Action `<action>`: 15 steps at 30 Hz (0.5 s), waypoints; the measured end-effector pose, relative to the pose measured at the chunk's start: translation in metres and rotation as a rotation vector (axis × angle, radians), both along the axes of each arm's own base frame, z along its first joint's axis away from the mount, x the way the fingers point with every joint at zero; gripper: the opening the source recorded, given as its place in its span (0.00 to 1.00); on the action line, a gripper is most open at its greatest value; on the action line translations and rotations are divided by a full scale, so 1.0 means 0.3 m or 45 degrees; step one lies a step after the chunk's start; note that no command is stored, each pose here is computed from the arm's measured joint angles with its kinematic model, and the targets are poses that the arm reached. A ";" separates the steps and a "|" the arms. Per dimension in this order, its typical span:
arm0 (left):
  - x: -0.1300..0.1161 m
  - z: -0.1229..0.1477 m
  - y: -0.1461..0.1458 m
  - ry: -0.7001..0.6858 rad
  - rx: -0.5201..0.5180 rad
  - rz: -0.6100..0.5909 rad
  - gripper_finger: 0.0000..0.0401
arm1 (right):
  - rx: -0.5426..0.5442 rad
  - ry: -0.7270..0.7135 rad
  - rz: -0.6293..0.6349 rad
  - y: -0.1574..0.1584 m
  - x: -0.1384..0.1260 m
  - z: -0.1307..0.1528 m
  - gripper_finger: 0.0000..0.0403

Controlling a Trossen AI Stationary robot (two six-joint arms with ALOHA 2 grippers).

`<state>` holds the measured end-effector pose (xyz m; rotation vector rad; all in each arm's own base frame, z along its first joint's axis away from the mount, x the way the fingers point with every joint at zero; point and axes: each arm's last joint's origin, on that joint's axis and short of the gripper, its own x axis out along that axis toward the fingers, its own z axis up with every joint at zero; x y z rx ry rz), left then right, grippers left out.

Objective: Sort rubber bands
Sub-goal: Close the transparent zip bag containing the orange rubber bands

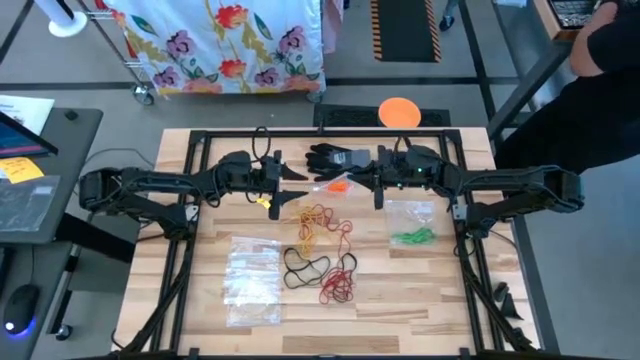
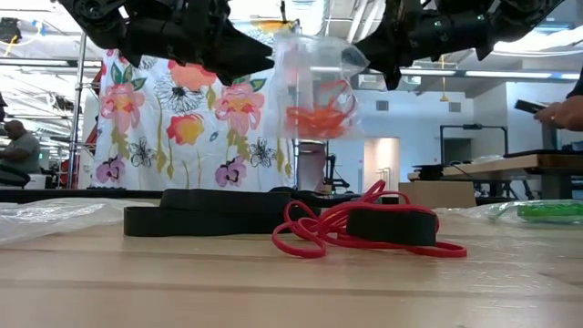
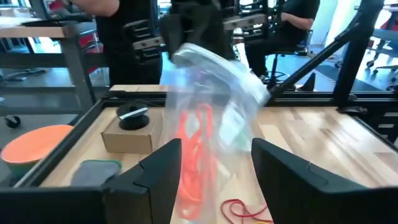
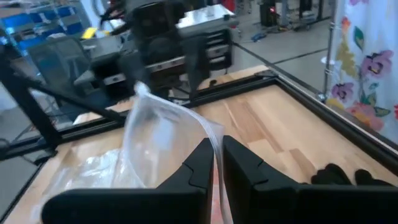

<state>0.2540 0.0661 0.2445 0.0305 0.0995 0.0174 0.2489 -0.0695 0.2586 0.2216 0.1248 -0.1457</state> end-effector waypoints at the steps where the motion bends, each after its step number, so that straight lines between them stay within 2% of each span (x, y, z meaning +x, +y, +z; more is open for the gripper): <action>1: 0.001 0.000 -0.004 0.001 -0.002 -0.007 0.48 | 0.004 0.000 -0.006 -0.004 -0.001 0.001 0.08; 9: 0.005 0.000 -0.017 -0.001 0.019 -0.024 0.48 | 0.013 -0.004 -0.037 -0.023 -0.006 0.002 0.08; 15: 0.031 -0.013 -0.014 -0.041 0.051 0.088 0.48 | 0.000 -0.049 -0.036 -0.023 -0.004 0.015 0.08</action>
